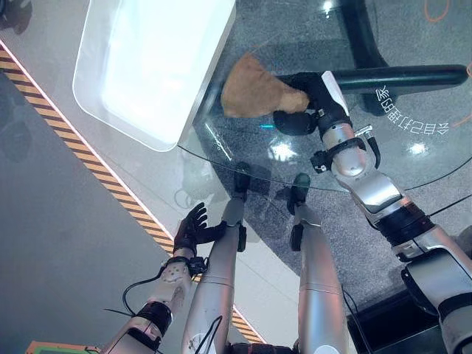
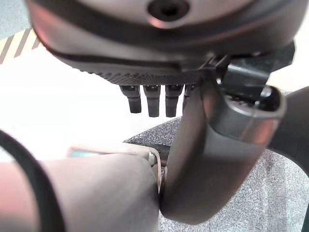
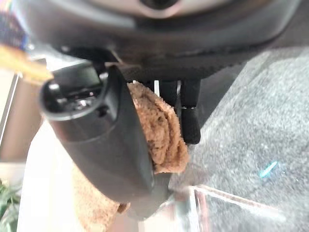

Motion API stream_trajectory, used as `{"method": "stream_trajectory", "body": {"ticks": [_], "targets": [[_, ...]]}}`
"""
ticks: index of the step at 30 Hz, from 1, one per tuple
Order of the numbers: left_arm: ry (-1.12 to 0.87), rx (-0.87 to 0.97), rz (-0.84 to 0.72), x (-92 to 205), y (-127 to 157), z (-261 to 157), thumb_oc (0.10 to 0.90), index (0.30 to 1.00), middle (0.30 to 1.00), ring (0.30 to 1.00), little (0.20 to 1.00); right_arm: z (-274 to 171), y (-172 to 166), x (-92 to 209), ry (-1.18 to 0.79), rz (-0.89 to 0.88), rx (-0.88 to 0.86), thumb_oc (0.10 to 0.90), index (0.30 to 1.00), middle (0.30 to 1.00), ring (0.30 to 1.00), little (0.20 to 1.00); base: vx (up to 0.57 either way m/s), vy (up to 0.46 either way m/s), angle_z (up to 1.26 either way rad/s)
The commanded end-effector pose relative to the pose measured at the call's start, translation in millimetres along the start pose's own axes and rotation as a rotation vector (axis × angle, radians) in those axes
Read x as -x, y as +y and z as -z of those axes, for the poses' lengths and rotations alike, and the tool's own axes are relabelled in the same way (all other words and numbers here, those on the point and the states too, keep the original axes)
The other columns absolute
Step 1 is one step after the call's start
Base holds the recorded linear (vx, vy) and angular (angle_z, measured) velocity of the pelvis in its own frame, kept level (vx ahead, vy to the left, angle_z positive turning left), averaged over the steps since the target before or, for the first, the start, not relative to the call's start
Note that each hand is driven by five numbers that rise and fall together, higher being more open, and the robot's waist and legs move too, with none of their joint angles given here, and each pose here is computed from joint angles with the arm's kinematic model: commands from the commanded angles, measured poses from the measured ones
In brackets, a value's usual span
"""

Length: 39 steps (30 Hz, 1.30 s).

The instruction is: Wipe the table with a cloth and put it in the basket.

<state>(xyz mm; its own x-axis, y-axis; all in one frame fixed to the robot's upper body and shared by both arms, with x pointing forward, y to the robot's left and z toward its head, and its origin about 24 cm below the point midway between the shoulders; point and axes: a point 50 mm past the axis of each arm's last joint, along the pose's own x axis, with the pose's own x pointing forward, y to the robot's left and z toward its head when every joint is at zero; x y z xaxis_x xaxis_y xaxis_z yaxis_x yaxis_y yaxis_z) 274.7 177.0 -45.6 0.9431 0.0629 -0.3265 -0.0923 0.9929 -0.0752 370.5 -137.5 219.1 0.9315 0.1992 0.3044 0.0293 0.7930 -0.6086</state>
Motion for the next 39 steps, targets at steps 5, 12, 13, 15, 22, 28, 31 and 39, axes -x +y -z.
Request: {"method": "stream_trajectory", "body": {"ticks": [5,12,13,15,22,28,31,39], "targets": [[0.086,-0.013,-0.033,23,13,36,0.8,0.9,0.9,0.9,0.9,-30,22,7,-0.173,-0.241,-0.007,0.1,0.3,0.3,0.3,0.2,0.0,0.0,0.0],[0.073,-0.003,-0.052,19,23,29,0.8,0.9,0.9,0.9,0.9,-33,38,17,-0.203,-0.482,0.043,0.1,0.3,0.3,0.3,0.2,0.0,-0.021,0.01],[0.072,0.0,-0.054,19,23,28,0.8,0.9,0.9,0.9,0.9,-33,37,17,-0.205,-0.463,0.034,0.1,0.3,0.3,0.3,0.2,0.0,0.0,0.0],[0.065,0.013,-0.06,19,23,28,0.8,0.9,0.9,0.9,0.9,-31,30,14,-0.207,-0.395,0.01,0.1,0.3,0.3,0.3,0.2,0.0,0.0,0.0],[-0.123,0.165,-0.083,19,19,3,0.8,0.9,0.9,0.9,0.9,-31,9,12,-0.239,-0.231,-0.032,0.1,0.3,0.3,0.3,0.2,0.0,0.0,0.0],[-0.315,0.285,-0.064,16,8,-36,0.8,0.9,0.9,0.9,0.9,-29,-2,12,-0.23,-0.161,-0.02,0.1,0.3,0.3,0.3,0.2,0.0,0.0,0.0],[-0.382,0.326,-0.054,17,6,-51,0.8,0.9,0.9,0.9,0.9,-27,-11,14,-0.237,-0.089,-0.036,0.1,0.3,0.3,0.3,0.2,0.0,0.0,0.0],[-0.437,0.363,-0.024,22,-3,-62,0.8,0.9,0.9,0.9,0.9,-23,-49,17,-0.258,0.331,-0.167,0.1,0.3,0.3,0.3,0.2,0.0,0.0,0.0]]}}
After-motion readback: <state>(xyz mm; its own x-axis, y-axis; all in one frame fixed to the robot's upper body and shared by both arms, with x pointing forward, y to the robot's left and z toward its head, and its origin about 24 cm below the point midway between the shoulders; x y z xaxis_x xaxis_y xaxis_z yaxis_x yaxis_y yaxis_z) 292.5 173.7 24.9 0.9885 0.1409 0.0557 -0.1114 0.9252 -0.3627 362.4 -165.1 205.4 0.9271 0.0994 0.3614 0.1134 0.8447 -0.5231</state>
